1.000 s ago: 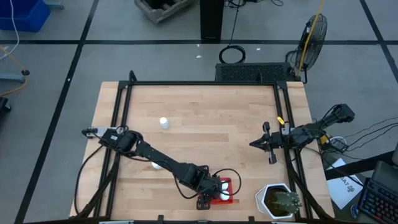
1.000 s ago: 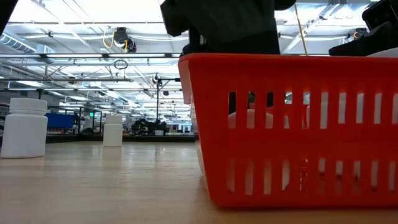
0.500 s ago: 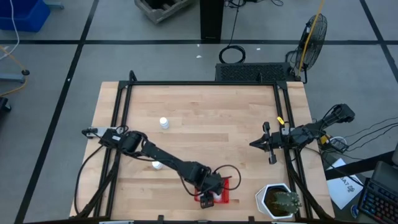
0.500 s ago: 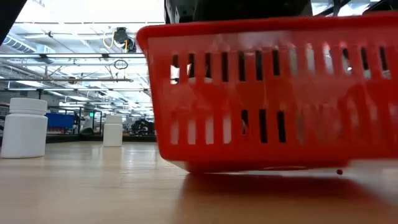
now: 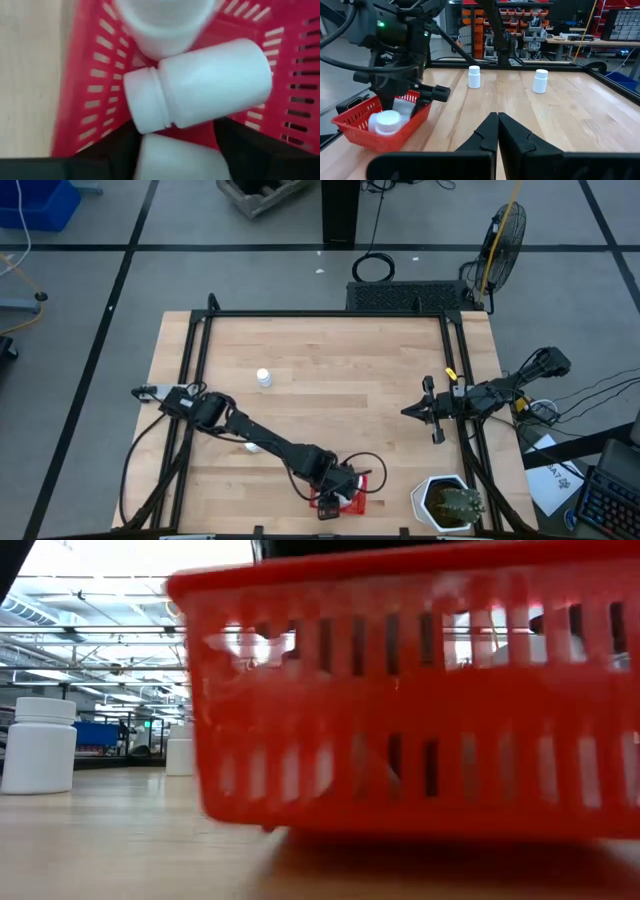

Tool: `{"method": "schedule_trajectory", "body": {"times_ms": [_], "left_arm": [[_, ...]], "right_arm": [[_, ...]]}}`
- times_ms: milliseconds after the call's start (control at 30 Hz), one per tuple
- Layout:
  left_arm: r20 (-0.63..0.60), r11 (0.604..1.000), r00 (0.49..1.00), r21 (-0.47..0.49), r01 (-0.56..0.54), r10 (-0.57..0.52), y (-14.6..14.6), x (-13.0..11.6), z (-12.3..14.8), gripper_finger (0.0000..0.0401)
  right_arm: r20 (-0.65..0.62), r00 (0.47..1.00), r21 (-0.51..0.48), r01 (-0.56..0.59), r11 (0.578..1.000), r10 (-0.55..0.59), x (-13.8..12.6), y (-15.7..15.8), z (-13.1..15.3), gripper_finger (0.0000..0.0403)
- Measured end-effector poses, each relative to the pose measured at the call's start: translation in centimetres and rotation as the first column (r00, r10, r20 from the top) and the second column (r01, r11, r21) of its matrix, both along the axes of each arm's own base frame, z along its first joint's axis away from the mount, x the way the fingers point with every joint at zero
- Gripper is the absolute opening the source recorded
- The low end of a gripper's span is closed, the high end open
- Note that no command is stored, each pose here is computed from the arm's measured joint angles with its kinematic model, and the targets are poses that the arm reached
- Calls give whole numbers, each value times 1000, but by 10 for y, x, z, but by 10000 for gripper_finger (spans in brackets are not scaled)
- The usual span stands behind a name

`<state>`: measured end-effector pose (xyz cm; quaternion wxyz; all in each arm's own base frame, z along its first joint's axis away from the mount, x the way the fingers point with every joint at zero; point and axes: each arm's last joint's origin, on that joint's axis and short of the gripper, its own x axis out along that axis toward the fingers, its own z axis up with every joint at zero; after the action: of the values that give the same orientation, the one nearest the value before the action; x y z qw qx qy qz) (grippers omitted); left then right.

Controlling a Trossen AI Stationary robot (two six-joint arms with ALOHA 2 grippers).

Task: Pick and place pill bottles into a basket
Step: Put the white pill bottle into the red basket

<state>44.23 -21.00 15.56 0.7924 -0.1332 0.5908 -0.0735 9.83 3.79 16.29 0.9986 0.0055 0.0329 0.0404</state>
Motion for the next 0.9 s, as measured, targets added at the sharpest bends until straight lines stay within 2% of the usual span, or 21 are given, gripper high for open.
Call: {"method": "schedule_trajectory", "body": {"times_ms": [167, 333, 533, 733, 900], "left_arm": [[37, 997, 998, 61, 40, -42, -4, -2, 0, 147], [56, 993, 996, 94, 67, -72, 0, 0, 3, 20], [108, 988, 990, 136, 73, -88, 4, 2, 12, 4], [117, 992, 988, 88, 88, -98, 5, 1, 22, 3], [98, 991, 992, 117, 70, -82, 7, -1, 22, 10]], "right_arm": [[0, 1000, 0, 0, 1000, 0, 0, 0, 0, 4], [0, 1000, 0, 0, 1000, 0, 0, 0, 0, 4], [0, 1000, 0, 0, 1000, 0, 0, 0, 0, 4], [1, 1000, 0, 0, 1000, 0, 0, 0, 0, 4], [2, 1000, 1, 0, 1000, 0, 0, 0, 0, 4]]}}
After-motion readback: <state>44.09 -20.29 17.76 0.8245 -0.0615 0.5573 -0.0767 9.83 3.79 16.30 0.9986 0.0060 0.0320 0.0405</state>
